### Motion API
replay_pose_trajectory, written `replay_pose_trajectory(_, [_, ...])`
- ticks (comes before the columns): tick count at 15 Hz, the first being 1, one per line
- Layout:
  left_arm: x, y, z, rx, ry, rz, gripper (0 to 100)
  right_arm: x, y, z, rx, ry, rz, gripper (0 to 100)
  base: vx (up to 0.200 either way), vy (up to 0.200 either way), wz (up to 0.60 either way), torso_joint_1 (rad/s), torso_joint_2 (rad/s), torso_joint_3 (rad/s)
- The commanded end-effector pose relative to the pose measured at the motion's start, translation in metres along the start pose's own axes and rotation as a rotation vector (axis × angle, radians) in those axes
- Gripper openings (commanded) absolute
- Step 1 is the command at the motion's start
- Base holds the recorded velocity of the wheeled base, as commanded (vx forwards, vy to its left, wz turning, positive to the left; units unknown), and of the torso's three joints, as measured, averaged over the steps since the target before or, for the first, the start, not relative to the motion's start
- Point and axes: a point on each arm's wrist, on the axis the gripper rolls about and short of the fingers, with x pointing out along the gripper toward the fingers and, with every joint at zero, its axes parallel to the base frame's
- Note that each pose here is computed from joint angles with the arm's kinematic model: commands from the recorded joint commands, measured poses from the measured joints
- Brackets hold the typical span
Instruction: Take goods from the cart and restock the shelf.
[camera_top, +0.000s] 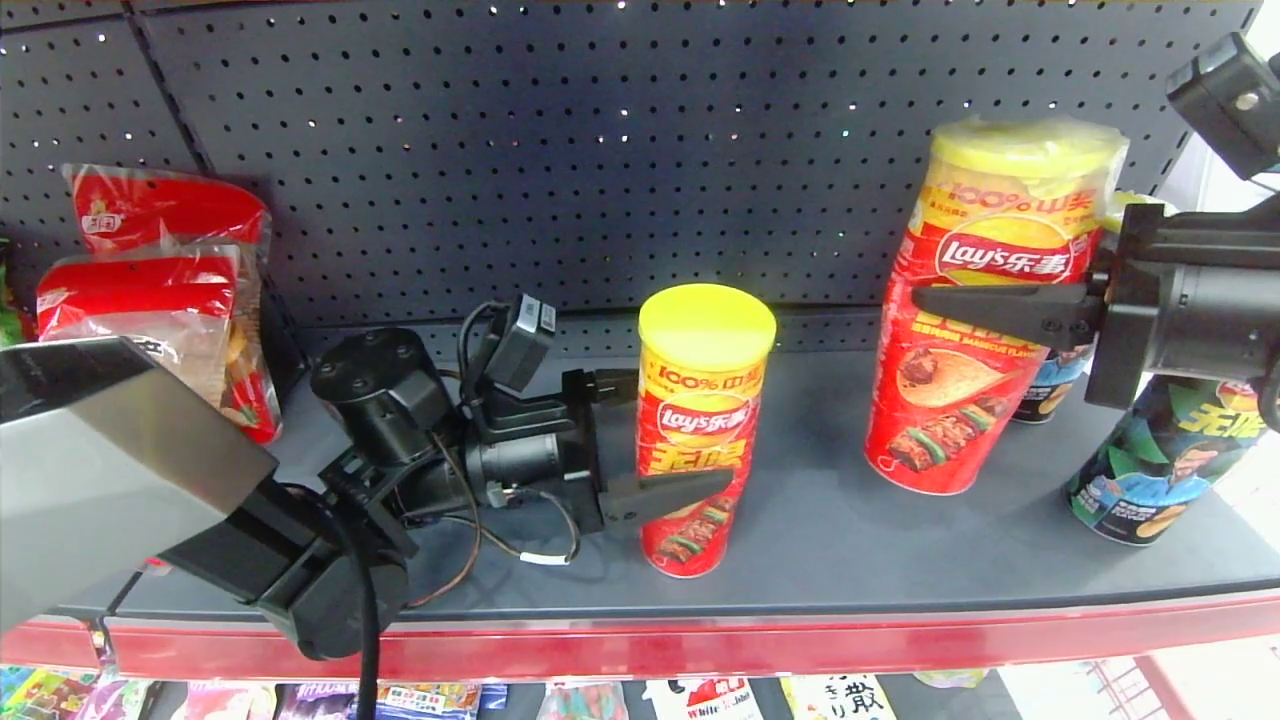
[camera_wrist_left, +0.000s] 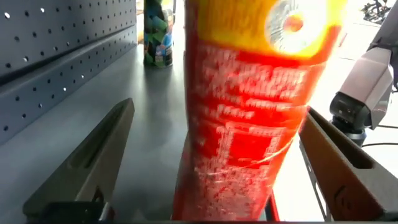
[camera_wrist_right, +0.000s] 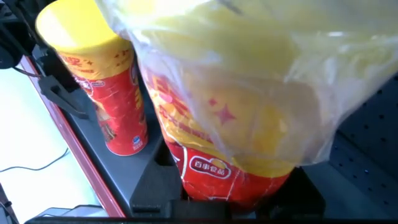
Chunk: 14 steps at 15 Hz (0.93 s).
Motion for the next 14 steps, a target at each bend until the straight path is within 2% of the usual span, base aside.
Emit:
replay_pose_trajectory(1, [-0.010,-0.018,0.020,0.025,-0.021,-0.008,100,0.001,0.000,0.000,0.000,0.002,0.001,0,0.000,0.000,0.00,0.000,0.00,0.000])
replay_pose_trajectory(3, [-0.032,-0.047,0.028,0.005,-0.006,-0.003,100,0.003,0.000,-0.003,0.004,0.011,0.005,0,0.000,0.000,0.00,0.000,0.00,0.000])
replay_pose_trajectory(4, [-0.045,-0.064,0.036,0.010,-0.010,-0.001,100,0.004,0.000,-0.005,0.006,0.017,0.005,0,0.000,0.000,0.00,0.000,0.00,0.000])
replay_pose_trajectory(5, [-0.053,-0.072,0.041,0.013,-0.013,0.001,100,0.004,0.000,-0.006,0.008,0.021,0.006,0,0.000,0.000,0.00,0.000,0.00,0.000])
replay_pose_trajectory(6, [-0.075,-0.096,0.048,0.023,-0.020,0.020,100,0.006,0.000,-0.009,0.011,0.028,0.008,0,0.000,0.000,0.00,0.000,0.00,0.000])
replay_pose_trajectory(7, [-0.093,-0.111,0.049,0.023,-0.017,0.048,100,0.007,0.000,-0.009,0.013,0.031,0.008,0,0.000,0.000,0.00,0.000,0.00,0.000])
replay_pose_trajectory(8, [-0.114,-0.121,0.046,0.018,-0.005,0.111,100,0.007,0.000,-0.010,0.017,0.033,0.005,0,0.000,0.000,0.00,0.000,0.00,0.000])
replay_pose_trajectory(9, [-0.132,-0.129,0.043,0.013,0.005,0.178,100,0.006,0.000,-0.010,0.022,0.034,0.002,0,0.000,0.000,0.00,0.000,0.00,0.000])
replay_pose_trajectory(10, [-0.148,-0.137,0.036,-0.009,0.023,0.246,100,0.006,0.000,-0.010,0.024,0.035,0.004,0,0.000,0.000,0.00,0.000,0.00,0.000])
replay_pose_trajectory(11, [-0.161,-0.134,0.034,-0.025,0.039,0.345,100,0.006,0.000,-0.010,0.023,0.034,0.004,0,0.000,0.000,0.00,0.000,0.00,0.000])
replay_pose_trajectory(12, [-0.167,-0.132,0.036,-0.022,0.039,0.392,100,0.006,0.001,-0.010,0.023,0.034,0.005,0,0.000,0.000,0.00,0.000,0.00,0.000])
replay_pose_trajectory(14, [-0.185,-0.131,0.042,0.031,0.021,0.549,100,0.005,0.001,-0.009,0.022,0.031,0.004,0,0.000,0.000,0.00,0.000,0.00,0.000])
